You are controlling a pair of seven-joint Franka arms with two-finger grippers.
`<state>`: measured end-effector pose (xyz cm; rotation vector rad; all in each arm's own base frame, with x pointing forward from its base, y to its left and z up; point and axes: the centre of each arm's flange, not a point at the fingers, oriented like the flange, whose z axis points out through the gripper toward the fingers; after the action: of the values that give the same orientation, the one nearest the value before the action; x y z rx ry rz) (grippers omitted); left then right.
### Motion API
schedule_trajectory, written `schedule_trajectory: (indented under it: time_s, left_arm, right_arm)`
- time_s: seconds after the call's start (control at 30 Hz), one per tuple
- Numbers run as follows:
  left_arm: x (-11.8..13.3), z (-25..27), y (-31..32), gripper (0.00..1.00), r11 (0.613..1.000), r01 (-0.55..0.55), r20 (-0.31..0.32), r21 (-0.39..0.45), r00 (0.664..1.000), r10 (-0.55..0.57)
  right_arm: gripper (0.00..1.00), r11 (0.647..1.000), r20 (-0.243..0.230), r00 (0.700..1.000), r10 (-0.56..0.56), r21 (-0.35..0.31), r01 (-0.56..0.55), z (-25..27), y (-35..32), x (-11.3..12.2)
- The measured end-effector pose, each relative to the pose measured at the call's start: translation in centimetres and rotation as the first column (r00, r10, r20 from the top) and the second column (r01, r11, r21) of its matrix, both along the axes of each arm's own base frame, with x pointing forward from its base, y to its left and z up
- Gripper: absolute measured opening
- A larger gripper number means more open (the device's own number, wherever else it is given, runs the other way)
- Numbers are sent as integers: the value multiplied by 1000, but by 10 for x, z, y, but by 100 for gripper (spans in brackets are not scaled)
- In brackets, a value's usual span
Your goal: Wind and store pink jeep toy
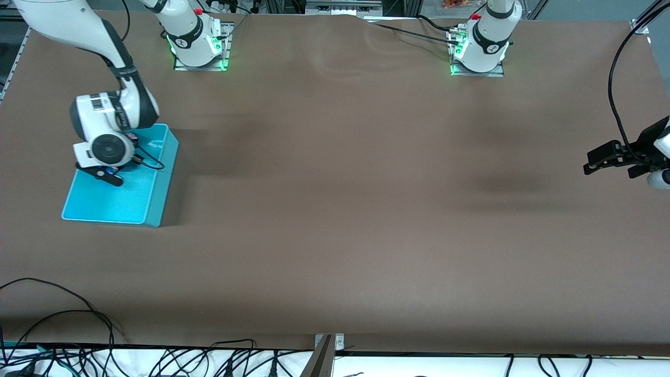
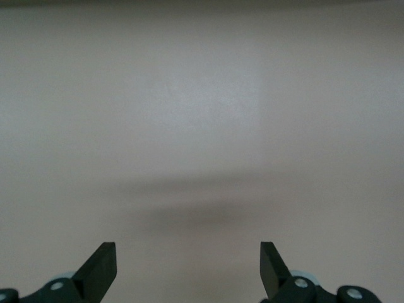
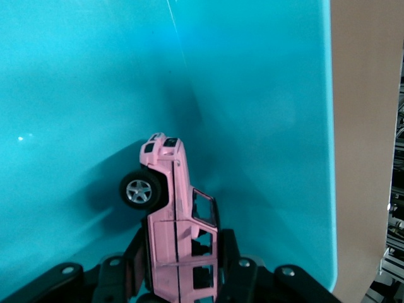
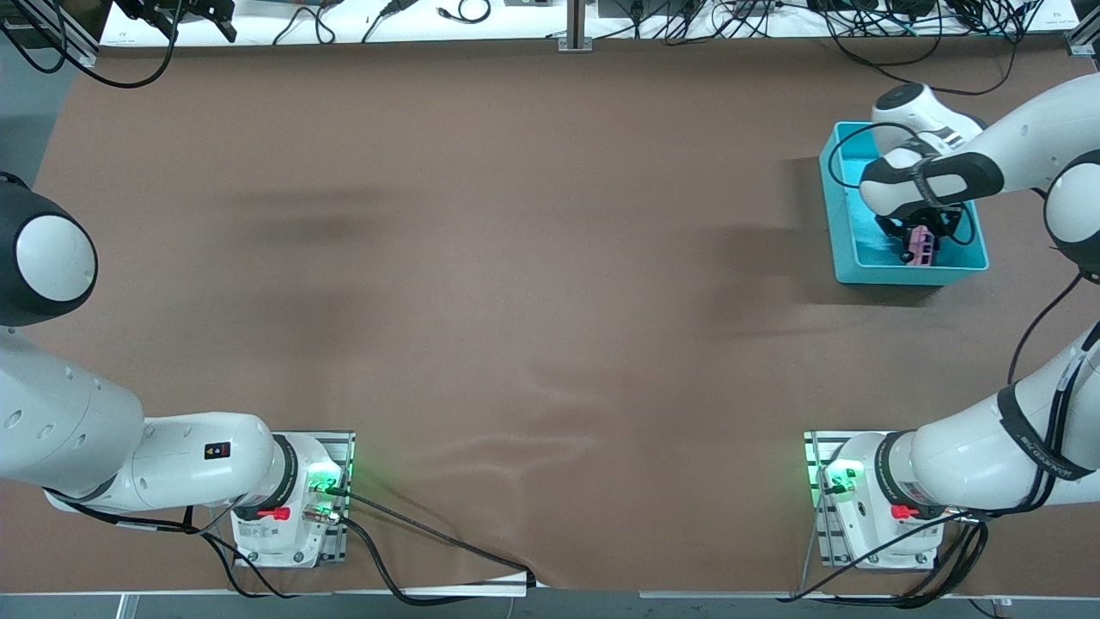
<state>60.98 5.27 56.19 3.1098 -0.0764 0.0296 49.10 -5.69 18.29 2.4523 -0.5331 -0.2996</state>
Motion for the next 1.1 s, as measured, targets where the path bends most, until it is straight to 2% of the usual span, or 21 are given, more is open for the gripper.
schedule_trajectory:
  time_s: [0.1, 0.23, 0.27, 0.37, 0.43, 0.5, 0.57, 0.67, 0.83, 1.1]
  left_arm:
    - [0, 0, 0, 100, 1000, 0, 0, 0, 1000, 0]
    - [0, 0, 0, 100, 1000, 0, 0, 0, 1000, 0]
    - [0, 0, 0, 100, 1000, 0, 0, 0, 1000, 0]
    - [0, 0, 0, 100, 1000, 0, 0, 0, 1000, 0]
    - [0, 0, 0, 100, 1000, 0, 0, 0, 1000, 0]
    - [0, 0, 0, 100, 1000, 0, 0, 0, 1000, 0]
    - [0, 0, 0, 100, 1000, 0, 0, 0, 1000, 0]
    - [0, 0, 0, 100, 1000, 0, 0, 0, 1000, 0]
    - [0, 0, 0, 100, 1000, 0, 0, 0, 1000, 0]
    - [0, 0, 0, 100, 1000, 0, 0, 0, 1000, 0]
  right_arm:
    - [56, 1000, 0, 1000, 18, 6, -18, -2, 14, 0]
    - [72, 999, 2, 999, 38, 18, -38, -10, 28, 0]
    - [81, 999, 4, 999, 43, 23, -43, -12, 31, 0]
    - [95, 998, 14, 999, 53, 32, -53, -13, 36, 2]
    - [100, 998, 23, 998, 57, 34, -58, -10, 38, 5]
    - [100, 998, 21, 998, 62, 29, -62, -3, 39, 10]
    - [100, 997, -1, 998, 67, 25, -67, 8, 40, 16]
    - [100, 997, -27, 998, 54, 56, -52, 32, 47, 30]
    - [100, 995, -12, 999, 42, 92, -41, 60, 59, 48]
    - [100, 992, 9, 999, 31, 120, -31, 71, 69, 55]
